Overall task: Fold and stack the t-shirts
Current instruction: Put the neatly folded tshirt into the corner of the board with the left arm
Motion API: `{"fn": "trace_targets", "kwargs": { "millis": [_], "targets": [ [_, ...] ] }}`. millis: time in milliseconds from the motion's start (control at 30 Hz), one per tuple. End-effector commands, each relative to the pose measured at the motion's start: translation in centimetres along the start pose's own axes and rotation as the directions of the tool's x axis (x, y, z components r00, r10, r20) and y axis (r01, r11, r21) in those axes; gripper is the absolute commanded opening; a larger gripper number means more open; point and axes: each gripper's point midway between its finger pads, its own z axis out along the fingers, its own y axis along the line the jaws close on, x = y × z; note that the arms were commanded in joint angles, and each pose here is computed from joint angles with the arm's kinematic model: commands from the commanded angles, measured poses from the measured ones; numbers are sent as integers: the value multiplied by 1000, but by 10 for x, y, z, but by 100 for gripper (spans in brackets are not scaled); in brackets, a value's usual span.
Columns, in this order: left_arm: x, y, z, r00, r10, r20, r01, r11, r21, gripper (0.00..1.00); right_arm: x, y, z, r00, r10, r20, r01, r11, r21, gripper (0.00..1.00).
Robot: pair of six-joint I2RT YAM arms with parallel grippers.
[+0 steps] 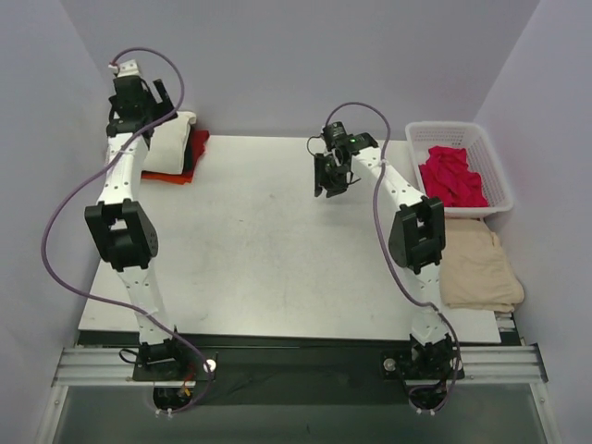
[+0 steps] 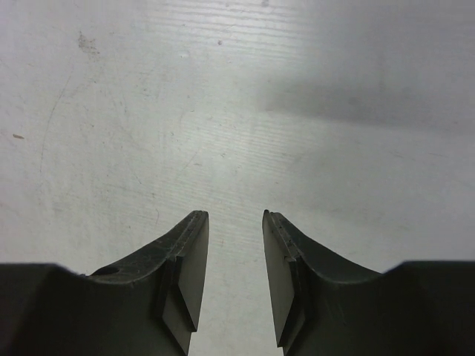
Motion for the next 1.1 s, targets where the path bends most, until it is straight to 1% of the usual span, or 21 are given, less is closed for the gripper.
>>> {"fn": "trace_targets", "kwargs": {
  "millis": [0, 67, 100, 133, 167, 200, 233, 267, 300, 333, 367, 433, 467, 500, 533, 600, 667, 700, 867, 1000, 1067],
  "targets": [
    [-2, -62, -54, 998, 61, -20, -58, 987, 153, 97, -24, -21, -66, 989, 28, 143, -36, 998, 54, 36],
    [15, -73, -73, 997, 49, -58, -37, 980, 197, 98, -18, -38, -70, 988, 49, 144, -62, 995, 84, 37],
    [24, -85, -81, 997, 42, -71, -25, 974, 225, 97, -22, -43, -83, 982, 51, 180, -69, 993, 96, 37],
    [34, -82, -91, 995, 33, -89, -12, 975, 223, 97, -14, -53, -83, 984, 57, 169, -77, 990, 117, 37],
    [45, -99, -101, 994, 37, -105, -8, 963, 269, 97, -16, -56, -97, 978, 57, 201, -82, 989, 121, 37],
    [48, -105, -107, 994, 32, -103, -1, 957, 290, 97, -14, -61, -100, 976, 54, 213, -84, 987, 136, 37],
    [47, -117, -123, 995, 32, -93, -1, 948, 318, 97, -7, -68, -100, 977, 48, 207, -82, 984, 157, 37],
    [65, -117, -126, 991, 41, -126, 1, 948, 319, 98, -6, -78, -105, 974, 50, 221, -93, 978, 186, 37],
    [69, -123, -132, 991, 41, -127, 3, 945, 327, 97, -8, -81, -117, 966, 52, 255, -102, 977, 188, 37],
    [74, -137, -146, 991, 57, -122, -10, 934, 357, 98, -8, -87, -122, 961, 57, 270, -114, 973, 201, 37],
    [87, -141, -151, 987, 79, -140, -24, 933, 359, 98, -2, -94, -128, 958, 66, 278, -127, 970, 206, 37],
    [100, -149, -163, 982, 112, -149, -51, 930, 363, 97, -2, -101, -134, 949, 82, 305, -149, 967, 205, 37],
    [111, -163, -173, 977, 139, -161, -67, 920, 386, 97, 2, -107, -140, 944, 96, 314, -166, 965, 202, 37],
    [126, -163, -175, 970, 154, -187, -74, 924, 375, 97, 2, -109, -140, 941, 101, 323, -172, 965, 198, 38],
    [132, -168, -181, 967, 160, -198, -73, 919, 388, 98, 3, -111, -142, 939, 104, 327, -176, 965, 197, 38],
    [159, -183, -195, 953, 181, -241, -66, 905, 420, 97, 7, -115, -142, 938, 113, 329, -184, 963, 195, 38],
    [177, -195, -208, 944, 211, -253, -83, 896, 437, 97, 10, -114, -141, 936, 123, 328, -193, 963, 188, 38],
    [189, -195, -211, 936, 224, -271, -90, 898, 430, 97, 11, -114, -140, 936, 128, 329, -196, 964, 182, 38],
    [215, -211, -231, 916, 276, -290, -115, 876, 469, 97, 9, -110, -144, 926, 149, 347, -215, 964, 159, 37],
    [219, -225, -249, 919, 321, -229, -178, 856, 485, 97, 10, -113, -147, 922, 139, 361, -212, 962, 171, 37],
    [214, -226, -249, 923, 325, -206, -199, 861, 467, 97, 12, -113, -148, 922, 133, 365, -208, 963, 173, 37]
  ]
}}
